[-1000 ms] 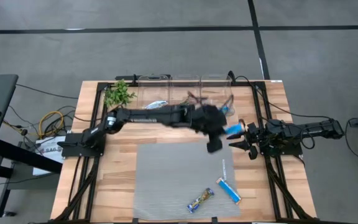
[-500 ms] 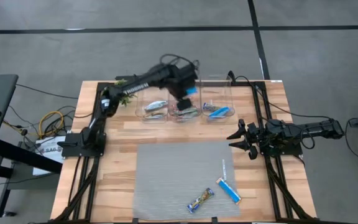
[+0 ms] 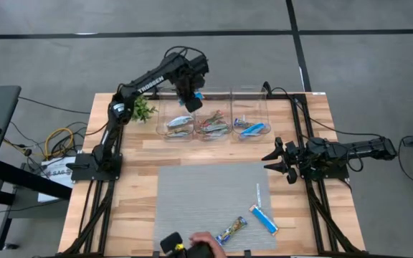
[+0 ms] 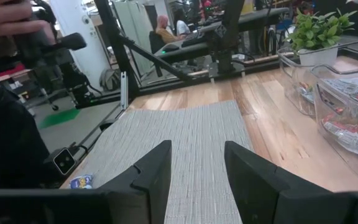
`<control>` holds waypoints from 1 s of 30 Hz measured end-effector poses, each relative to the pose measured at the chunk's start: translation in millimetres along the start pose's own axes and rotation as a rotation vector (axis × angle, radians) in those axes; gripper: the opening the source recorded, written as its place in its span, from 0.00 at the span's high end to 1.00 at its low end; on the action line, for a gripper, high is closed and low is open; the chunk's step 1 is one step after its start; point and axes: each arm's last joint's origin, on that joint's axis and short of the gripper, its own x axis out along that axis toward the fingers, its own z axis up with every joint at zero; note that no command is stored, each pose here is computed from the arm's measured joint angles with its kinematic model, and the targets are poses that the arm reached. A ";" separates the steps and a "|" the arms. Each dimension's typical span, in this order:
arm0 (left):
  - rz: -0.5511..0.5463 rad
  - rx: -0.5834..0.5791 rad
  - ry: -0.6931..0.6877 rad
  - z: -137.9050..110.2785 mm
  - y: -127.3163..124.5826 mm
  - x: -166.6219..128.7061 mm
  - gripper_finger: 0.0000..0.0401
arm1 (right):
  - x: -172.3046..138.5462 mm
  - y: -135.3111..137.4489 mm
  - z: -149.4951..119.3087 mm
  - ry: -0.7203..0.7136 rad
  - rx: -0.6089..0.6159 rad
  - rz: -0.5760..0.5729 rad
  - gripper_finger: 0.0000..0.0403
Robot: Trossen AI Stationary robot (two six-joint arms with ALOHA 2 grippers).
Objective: Pick and place Granola Bars by type
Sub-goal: Put the yellow granola bar into the left transparent bin
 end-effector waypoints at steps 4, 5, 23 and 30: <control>0.032 -0.018 0.004 -1.8 19.3 0.1 0.99 | 0.0 0.0 0.0 0.000 0.000 0.000 0.65; 0.040 -0.030 0.005 -2.5 24.8 0.1 0.99 | 0.0 0.0 0.0 0.000 0.000 0.000 0.65; -0.016 -0.013 0.160 -15.1 47.7 38.7 0.90 | 0.0 0.0 0.0 0.000 0.000 0.000 0.65; -0.036 -0.003 0.174 -16.3 46.9 42.5 0.70 | 0.0 0.0 -0.1 0.000 0.000 0.000 0.65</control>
